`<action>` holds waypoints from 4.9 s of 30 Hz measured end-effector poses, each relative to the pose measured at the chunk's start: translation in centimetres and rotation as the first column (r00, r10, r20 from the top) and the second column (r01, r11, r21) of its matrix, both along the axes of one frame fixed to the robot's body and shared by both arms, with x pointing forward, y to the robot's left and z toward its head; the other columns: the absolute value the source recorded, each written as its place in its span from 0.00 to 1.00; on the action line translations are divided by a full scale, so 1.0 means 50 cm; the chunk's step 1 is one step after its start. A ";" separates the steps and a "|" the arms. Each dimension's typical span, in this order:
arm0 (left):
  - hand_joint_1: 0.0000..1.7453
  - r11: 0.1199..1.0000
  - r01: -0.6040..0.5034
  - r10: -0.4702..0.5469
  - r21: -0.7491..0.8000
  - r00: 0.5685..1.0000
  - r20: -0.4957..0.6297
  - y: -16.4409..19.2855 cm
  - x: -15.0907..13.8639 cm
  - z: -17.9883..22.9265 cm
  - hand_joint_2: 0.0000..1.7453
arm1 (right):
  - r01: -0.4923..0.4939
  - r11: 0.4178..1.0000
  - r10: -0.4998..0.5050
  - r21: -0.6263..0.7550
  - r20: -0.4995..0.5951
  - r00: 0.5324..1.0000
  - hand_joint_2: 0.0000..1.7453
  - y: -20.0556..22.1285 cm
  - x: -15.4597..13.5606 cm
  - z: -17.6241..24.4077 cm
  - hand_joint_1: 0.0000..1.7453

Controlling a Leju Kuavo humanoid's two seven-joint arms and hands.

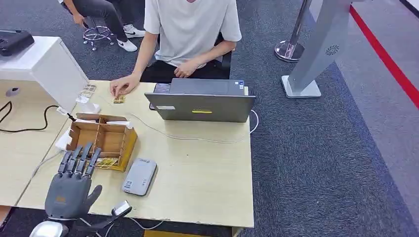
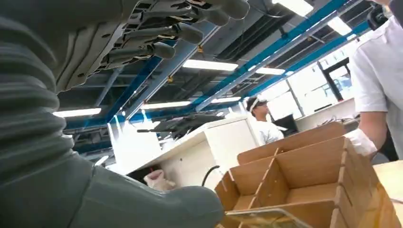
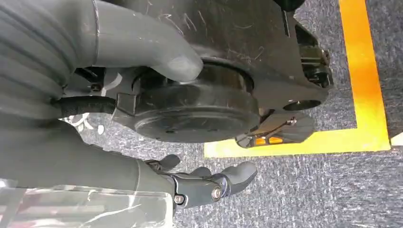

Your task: Pass the card to the sensor for recognition and then transmit it.

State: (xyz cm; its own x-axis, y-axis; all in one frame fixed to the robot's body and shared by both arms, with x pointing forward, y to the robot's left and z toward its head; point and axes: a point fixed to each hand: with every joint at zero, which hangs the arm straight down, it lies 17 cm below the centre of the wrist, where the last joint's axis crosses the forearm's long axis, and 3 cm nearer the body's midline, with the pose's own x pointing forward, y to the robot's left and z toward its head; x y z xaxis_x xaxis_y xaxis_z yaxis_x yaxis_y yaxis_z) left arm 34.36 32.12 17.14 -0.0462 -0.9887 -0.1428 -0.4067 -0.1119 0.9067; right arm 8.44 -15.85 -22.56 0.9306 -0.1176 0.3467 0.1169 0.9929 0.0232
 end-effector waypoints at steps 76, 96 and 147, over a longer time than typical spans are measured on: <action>1.00 0.989 -0.147 0.137 -0.036 0.972 -0.191 0.080 0.131 -0.143 1.00 | -0.033 0.999 0.033 -0.004 -0.025 0.999 1.00 -0.004 -0.013 0.017 0.00; 1.00 0.992 -0.104 0.095 -0.065 0.986 -0.140 0.052 0.124 -0.117 1.00 | -0.022 1.000 0.022 -0.006 -0.019 1.000 1.00 -0.006 -0.012 0.021 0.00; 0.00 0.978 -0.048 0.087 -0.202 0.978 0.189 0.130 0.405 0.200 1.00 | -0.125 0.992 0.125 0.011 -0.014 0.992 1.00 -0.003 0.003 -0.043 0.00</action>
